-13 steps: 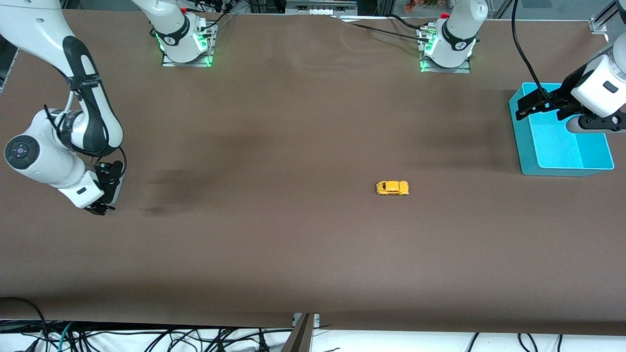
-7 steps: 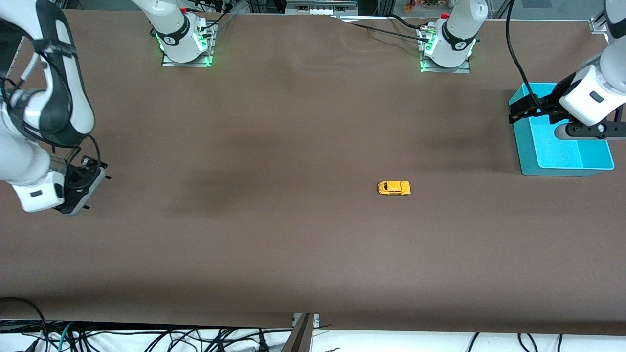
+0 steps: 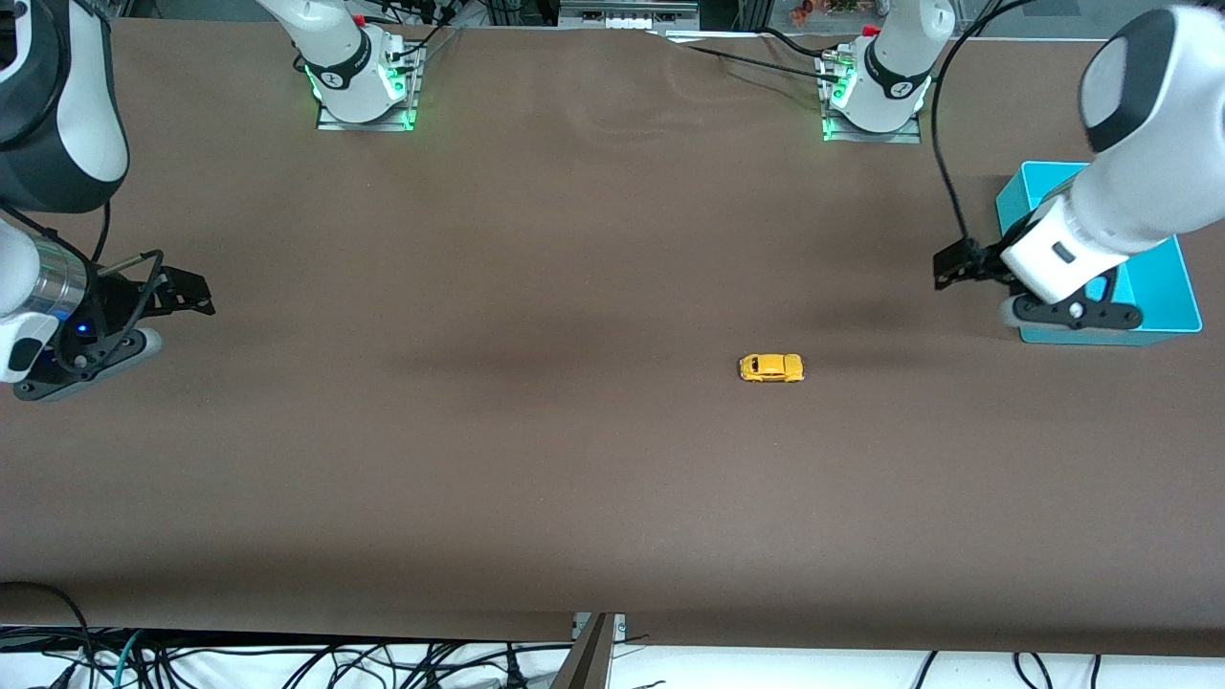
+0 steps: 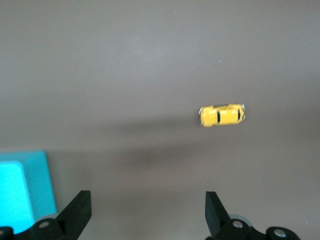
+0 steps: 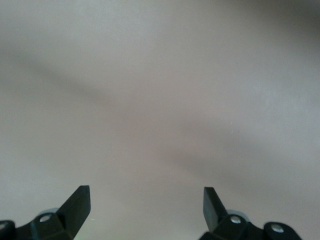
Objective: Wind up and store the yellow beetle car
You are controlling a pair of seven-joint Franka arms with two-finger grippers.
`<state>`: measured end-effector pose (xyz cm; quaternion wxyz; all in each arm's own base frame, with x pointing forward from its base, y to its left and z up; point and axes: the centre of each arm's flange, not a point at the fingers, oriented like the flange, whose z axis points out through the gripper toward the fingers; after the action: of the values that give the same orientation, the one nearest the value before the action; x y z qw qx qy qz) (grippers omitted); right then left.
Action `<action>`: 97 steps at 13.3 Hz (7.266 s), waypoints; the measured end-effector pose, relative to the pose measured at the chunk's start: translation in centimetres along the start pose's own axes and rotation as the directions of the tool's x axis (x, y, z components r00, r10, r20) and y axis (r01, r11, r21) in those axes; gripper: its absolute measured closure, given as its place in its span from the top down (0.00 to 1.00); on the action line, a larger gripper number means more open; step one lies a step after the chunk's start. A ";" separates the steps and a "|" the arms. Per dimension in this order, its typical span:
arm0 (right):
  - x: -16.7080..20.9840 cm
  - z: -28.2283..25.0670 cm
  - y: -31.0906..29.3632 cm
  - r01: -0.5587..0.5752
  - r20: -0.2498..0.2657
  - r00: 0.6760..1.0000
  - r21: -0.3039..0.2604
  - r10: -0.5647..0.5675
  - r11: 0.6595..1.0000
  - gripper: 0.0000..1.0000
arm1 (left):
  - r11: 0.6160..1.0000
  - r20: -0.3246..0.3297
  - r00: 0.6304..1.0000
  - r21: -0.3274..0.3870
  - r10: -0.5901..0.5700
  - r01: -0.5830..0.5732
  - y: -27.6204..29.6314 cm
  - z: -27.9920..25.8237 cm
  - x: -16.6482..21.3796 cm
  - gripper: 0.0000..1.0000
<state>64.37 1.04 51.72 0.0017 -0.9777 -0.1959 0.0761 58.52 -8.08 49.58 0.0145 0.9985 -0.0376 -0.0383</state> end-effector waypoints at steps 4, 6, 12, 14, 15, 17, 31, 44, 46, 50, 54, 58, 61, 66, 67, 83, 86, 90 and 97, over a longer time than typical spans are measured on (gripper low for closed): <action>-1.2 -1.7 -1.3 -0.082 0.024 0.996 0.006 0.082 0.997 1.00 | 0.998 -0.049 0.997 -0.012 0.054 -0.054 3.3 6.7 2.0 1.00; -1.2 -2.7 -2.9 -0.069 0.010 0.998 0.003 0.069 0.998 1.00 | 0.995 -0.069 0.993 -0.017 0.095 -0.096 5.3 9.9 2.7 1.00; -1.9 -4.9 -1.9 -0.098 -0.064 0.993 -0.027 0.096 0.995 1.00 | 0.905 -0.091 0.901 -0.003 0.423 -0.425 9.4 20.2 2.2 1.00; -2.9 -6.4 -1.6 -0.107 -0.080 0.992 -0.079 0.101 0.991 1.00 | 0.840 -0.110 0.835 0.012 0.540 -0.542 9.8 22.3 2.4 1.00; -3.4 -7.2 -1.7 -0.110 -0.088 0.991 -0.094 0.102 0.989 1.00 | 0.789 -0.113 0.782 0.022 0.613 -0.615 9.9 23.1 2.5 1.00; -4.1 -8.2 -2.0 -0.112 -0.102 0.990 -0.102 0.102 0.988 1.00 | 0.659 -0.095 0.654 0.030 0.751 -0.752 10.4 24.8 2.4 1.00; -8.3 -8.6 0.7 -0.295 -0.103 0.951 -0.037 0.290 0.955 1.00 | 0.330 -0.101 0.323 0.070 0.941 -0.941 14.4 32.1 1.7 0.83; -8.0 -7.2 0.6 -0.342 -0.078 0.938 -0.025 0.339 0.939 1.00 | 0.291 -0.011 0.291 0.010 0.957 -0.957 -8.9 15.4 -2.8 0.45; -8.0 -7.2 0.6 -0.342 -0.078 0.938 -0.025 0.339 0.939 1.00 | 0.254 -0.006 0.254 -0.004 0.967 -0.967 -14.6 15.2 -7.3 0.45; -7.9 -7.2 0.3 -0.338 -0.079 0.939 -0.024 0.335 0.941 1.00 | 0.150 -0.005 0.151 -0.062 0.989 -0.987 -24.6 17.3 -15.7 0.45; -7.9 -7.2 0.3 -0.336 -0.079 0.939 -0.023 0.334 0.941 1.00 | 0.079 0.012 0.078 -0.133 0.997 -0.988 -32.3 19.8 -22.1 0.45; -7.8 -7.3 0.3 -0.336 -0.079 0.939 -0.023 0.333 0.942 1.00 | 0.028 -0.017 0.030 -0.120 0.999 -0.992 -37.5 24.4 -25.6 0.45; -7.8 -7.3 0.3 -0.336 -0.079 0.939 -0.023 0.334 0.941 1.00 | 0.031 -0.019 0.033 -0.134 0.999 -0.991 -38.8 27.9 -26.5 0.45; -7.8 -7.3 0.3 -0.337 -0.079 0.939 -0.023 0.334 0.941 1.00 | 0.032 -0.027 0.036 -0.135 0.999 -0.990 -39.2 30.9 -26.7 0.59; -7.8 -7.3 0.3 -0.337 -0.079 0.939 -0.023 0.334 0.941 1.00 | 0.033 -0.026 0.037 -0.134 0.999 -0.990 -39.2 30.9 -26.6 0.70; -7.8 -7.3 0.3 -0.337 -0.079 0.939 -0.023 0.334 0.941 1.00 | 0.216 0.081 0.216 0.014 0.973 -0.976 -29.4 5.6 -11.0 1.00; -7.8 -7.3 0.3 -0.337 -0.079 0.939 -0.023 0.334 0.941 1.00 | 0.495 0.064 0.496 0.028 0.866 -0.868 -24.1 0.4 -8.4 1.00; -7.8 -7.3 0.3 -0.337 -0.080 0.939 -0.023 0.334 0.941 1.00 | 0.797 0.047 0.797 0.021 0.602 -0.604 -16.8 -3.4 -6.8 1.00; -7.8 -7.3 0.3 -0.337 -0.080 0.939 -0.023 0.334 0.941 1.00 | 0.982 0.018 0.983 0.050 0.183 -0.184 -7.7 -6.1 -5.4 1.00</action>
<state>58.40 -2.01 60.04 -0.0218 -0.9988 -0.0275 0.0352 54.18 0.16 55.80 -0.0079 0.9905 -0.1306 -0.0426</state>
